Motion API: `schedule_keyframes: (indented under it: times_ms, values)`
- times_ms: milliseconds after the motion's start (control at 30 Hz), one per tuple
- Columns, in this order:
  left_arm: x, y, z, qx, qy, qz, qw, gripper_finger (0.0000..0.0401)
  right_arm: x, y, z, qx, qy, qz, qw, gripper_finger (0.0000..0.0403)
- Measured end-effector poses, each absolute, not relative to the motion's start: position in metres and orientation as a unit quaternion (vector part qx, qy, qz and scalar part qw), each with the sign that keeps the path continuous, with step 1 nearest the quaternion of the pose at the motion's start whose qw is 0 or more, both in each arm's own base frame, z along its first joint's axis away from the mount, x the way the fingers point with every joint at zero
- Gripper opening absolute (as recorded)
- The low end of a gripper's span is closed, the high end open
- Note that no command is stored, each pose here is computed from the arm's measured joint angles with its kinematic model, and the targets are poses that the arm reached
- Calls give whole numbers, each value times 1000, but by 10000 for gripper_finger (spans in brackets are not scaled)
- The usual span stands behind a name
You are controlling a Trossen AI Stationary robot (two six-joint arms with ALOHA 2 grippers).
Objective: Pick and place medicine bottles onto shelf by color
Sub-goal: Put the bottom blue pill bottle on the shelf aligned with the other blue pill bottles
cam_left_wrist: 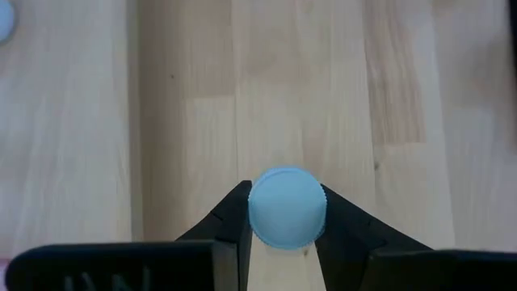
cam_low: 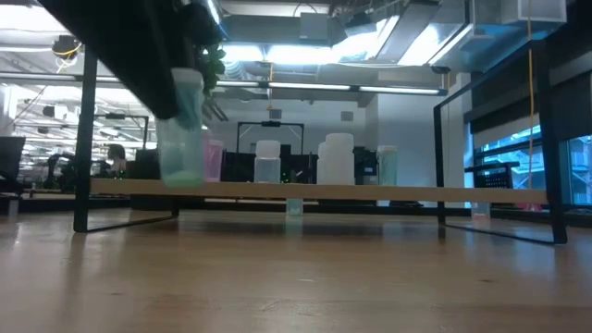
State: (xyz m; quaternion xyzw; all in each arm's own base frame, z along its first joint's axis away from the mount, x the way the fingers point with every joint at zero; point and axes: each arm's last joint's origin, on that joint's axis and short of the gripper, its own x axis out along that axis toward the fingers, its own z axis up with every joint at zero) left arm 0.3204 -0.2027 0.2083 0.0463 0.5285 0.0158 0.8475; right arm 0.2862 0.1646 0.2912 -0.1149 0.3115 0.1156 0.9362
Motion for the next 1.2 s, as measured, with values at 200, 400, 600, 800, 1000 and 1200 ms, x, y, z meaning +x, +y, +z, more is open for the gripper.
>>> schedule_keyframes:
  times_ms: [200, 400, 600, 800, 1000, 1200]
  values:
    - [325, -208, 190, 43, 559, 5, 828, 91, 286, 165, 291, -116, 312, 116, 936, 236]
    - [326, -209, 183, 39, 572, -4, 819, 92, 286, 165, 291, -116, 312, 116, 936, 236]
    - [326, -209, 183, 39, 572, -4, 820, 93, 286, 165, 291, -116, 311, 116, 936, 236]
    - [326, -210, 183, 27, 571, 1, 820, 94, 286, 165, 291, -115, 311, 116, 936, 236]
    - [327, -210, 183, 25, 570, -1, 821, 94, 286, 165, 291, -115, 310, 116, 937, 236]
    - [327, -212, 183, 20, 565, -6, 825, 94, 286, 165, 291, -115, 310, 116, 937, 236]
